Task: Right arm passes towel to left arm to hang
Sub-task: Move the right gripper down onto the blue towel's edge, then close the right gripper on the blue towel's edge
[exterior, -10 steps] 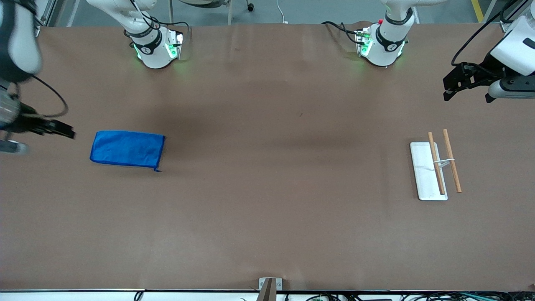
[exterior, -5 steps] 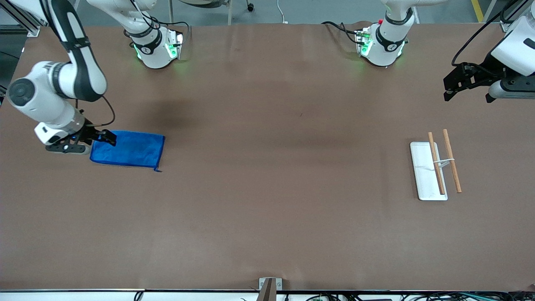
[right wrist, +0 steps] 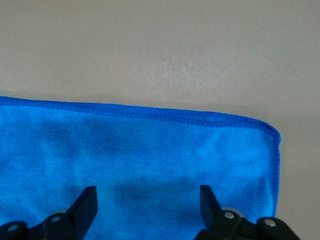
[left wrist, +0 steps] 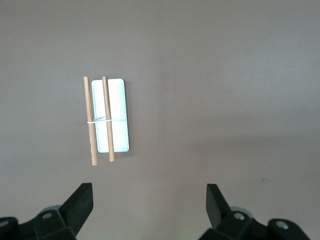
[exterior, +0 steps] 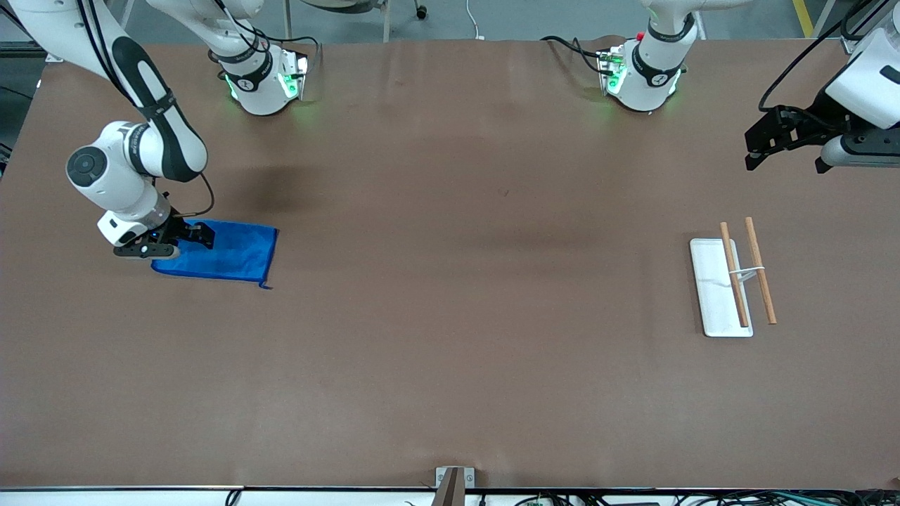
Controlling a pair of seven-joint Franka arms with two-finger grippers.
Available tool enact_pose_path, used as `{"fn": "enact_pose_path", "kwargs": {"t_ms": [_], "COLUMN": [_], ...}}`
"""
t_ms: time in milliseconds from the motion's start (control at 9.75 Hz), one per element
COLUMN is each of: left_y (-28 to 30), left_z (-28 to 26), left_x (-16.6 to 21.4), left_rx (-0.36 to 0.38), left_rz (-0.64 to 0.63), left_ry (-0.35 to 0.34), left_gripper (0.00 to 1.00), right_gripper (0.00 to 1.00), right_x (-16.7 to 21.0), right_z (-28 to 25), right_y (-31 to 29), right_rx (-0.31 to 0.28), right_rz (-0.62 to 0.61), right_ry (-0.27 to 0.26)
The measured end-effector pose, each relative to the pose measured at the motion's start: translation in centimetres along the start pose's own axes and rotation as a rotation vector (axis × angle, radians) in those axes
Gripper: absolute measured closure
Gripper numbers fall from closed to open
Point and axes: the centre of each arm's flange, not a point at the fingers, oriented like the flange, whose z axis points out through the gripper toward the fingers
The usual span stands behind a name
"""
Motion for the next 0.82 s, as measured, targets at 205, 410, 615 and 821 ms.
{"fn": "enact_pose_path", "kwargs": {"t_ms": [205, 410, 615, 821], "left_y": [0.0, 0.1, 0.1, 0.2], "left_z": [0.0, 0.0, 0.0, 0.0], "left_x": [0.0, 0.0, 0.0, 0.0], "left_rx": [-0.001, -0.002, -0.004, -0.006], "left_rz": [0.000, 0.001, 0.002, 0.002], "left_ry": [0.000, 0.000, 0.000, 0.000], "left_gripper": [0.00, 0.00, 0.00, 0.00], "right_gripper": [0.12, 0.22, 0.56, 0.84], "right_x": [-0.2, -0.2, -0.2, -0.2], "right_z": [1.0, 1.7, 2.2, 1.9], "right_y": [-0.2, -0.2, -0.3, -0.4], "right_rx": [0.002, -0.002, -0.002, 0.004], "right_rz": [-0.004, -0.006, -0.014, -0.016], "right_ry": [-0.011, 0.004, 0.006, -0.028]}}
